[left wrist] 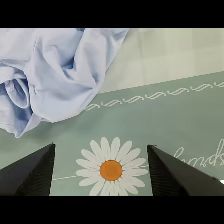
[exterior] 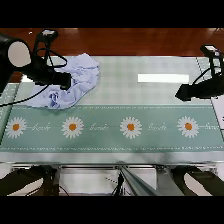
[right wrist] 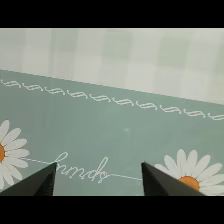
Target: Fold the shirts.
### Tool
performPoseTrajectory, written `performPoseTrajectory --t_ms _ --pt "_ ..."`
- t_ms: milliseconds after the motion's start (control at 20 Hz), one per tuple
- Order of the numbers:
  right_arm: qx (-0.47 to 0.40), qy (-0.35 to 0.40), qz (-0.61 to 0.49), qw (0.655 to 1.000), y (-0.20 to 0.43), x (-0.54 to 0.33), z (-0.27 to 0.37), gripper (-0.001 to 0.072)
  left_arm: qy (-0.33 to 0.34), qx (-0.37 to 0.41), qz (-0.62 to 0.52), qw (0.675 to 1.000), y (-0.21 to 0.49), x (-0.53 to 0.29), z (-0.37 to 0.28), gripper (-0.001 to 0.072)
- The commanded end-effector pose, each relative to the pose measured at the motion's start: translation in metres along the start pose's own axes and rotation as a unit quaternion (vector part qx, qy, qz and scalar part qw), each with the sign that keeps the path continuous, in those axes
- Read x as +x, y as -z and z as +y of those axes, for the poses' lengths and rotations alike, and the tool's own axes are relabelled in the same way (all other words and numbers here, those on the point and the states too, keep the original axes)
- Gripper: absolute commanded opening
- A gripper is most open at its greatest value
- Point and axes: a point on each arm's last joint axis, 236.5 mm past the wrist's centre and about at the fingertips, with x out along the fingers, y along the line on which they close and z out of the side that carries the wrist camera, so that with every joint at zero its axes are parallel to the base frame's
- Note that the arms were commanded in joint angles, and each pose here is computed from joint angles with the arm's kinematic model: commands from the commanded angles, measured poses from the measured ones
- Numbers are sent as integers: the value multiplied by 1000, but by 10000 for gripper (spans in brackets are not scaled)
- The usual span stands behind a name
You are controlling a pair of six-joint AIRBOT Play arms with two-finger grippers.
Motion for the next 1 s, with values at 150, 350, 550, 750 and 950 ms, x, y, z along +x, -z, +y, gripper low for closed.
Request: performPoseTrajectory --t_ms 150,350,550,750,950 --pt "5 -5 -73 997 -35 -2 3 610 6 11 -56 998 -26 -2 -3 720" --pt "4 0 -99 995 -47 -5 0 608 -43 44 -179 982 -90 -5 24 720" --pt "-8 34 -101 994 -48 -5 -16 599 -45 -82 -117 989 -82 57 73 720" --pt "-12 45 -97 994 -46 -5 -20 599 14 -163 19 986 -37 142 73 720" --pt "-12 44 -95 994 -45 -5 -20 599 43 -152 64 985 -22 192 61 720"
